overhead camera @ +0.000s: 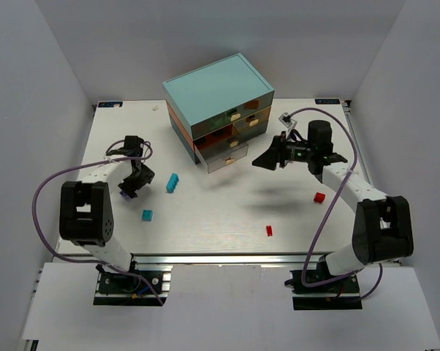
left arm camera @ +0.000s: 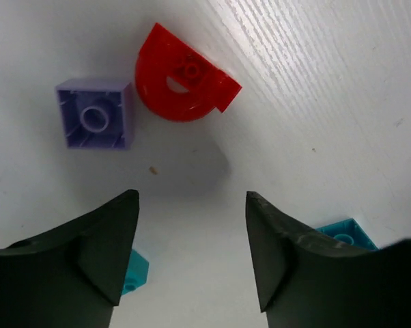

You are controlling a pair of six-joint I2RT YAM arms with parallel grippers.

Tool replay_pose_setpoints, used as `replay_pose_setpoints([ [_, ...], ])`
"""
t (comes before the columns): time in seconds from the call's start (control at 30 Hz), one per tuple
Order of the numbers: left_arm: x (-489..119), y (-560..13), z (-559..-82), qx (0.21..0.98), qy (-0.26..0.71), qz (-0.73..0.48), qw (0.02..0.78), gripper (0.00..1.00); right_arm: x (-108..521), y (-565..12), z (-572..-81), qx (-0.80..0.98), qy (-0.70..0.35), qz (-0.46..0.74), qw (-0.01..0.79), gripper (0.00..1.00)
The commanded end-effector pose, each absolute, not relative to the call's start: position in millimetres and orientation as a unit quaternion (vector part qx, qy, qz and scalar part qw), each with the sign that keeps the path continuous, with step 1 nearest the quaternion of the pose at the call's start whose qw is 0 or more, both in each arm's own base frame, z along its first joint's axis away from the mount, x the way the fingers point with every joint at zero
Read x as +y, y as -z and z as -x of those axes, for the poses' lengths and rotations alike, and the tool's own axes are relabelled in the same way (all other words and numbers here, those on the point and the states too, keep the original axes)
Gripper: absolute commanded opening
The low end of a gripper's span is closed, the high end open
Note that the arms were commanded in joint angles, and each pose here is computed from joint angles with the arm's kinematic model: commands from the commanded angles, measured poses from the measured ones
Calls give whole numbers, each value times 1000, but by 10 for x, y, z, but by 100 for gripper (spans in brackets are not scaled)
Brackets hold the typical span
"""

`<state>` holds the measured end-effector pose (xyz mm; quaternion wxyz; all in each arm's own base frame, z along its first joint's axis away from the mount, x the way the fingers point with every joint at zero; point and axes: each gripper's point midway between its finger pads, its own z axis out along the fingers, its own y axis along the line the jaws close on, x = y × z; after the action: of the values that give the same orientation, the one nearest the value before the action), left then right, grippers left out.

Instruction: Sort the legos into containers by color

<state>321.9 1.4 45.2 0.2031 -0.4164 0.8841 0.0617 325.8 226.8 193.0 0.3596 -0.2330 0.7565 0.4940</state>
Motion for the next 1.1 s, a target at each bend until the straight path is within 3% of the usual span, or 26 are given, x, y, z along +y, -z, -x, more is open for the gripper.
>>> replay_pose_setpoints([
  [0.0, -87, -439, -3456, 862, -16, 464, 206, 76, 2229, -2271, -3147, 706, -504, 306, 392, 70],
  [0.07, -75, -357, -3508, 857, -13, 475, 199, 81, 2182, -2316, -3186, 702, -499, 308, 404, 71],
  [0.43, 277, -176, -3727, 833, -44, 521, 180, 82, 1913, -2494, -3339, 696, -484, 295, 441, 73],
  [0.8, 529, -40, -3647, 826, -76, 538, 151, 82, 1701, -2525, -3459, 702, -473, 272, 458, 73],
  [0.9, 532, -22, -3655, 826, -68, 539, 150, 74, 1673, -2545, -3477, 702, -472, 270, 460, 73],
  [1.07, 470, -119, -3716, 838, -39, 519, 164, 39, 1653, -2605, -3470, 696, -467, 282, 468, 68],
])
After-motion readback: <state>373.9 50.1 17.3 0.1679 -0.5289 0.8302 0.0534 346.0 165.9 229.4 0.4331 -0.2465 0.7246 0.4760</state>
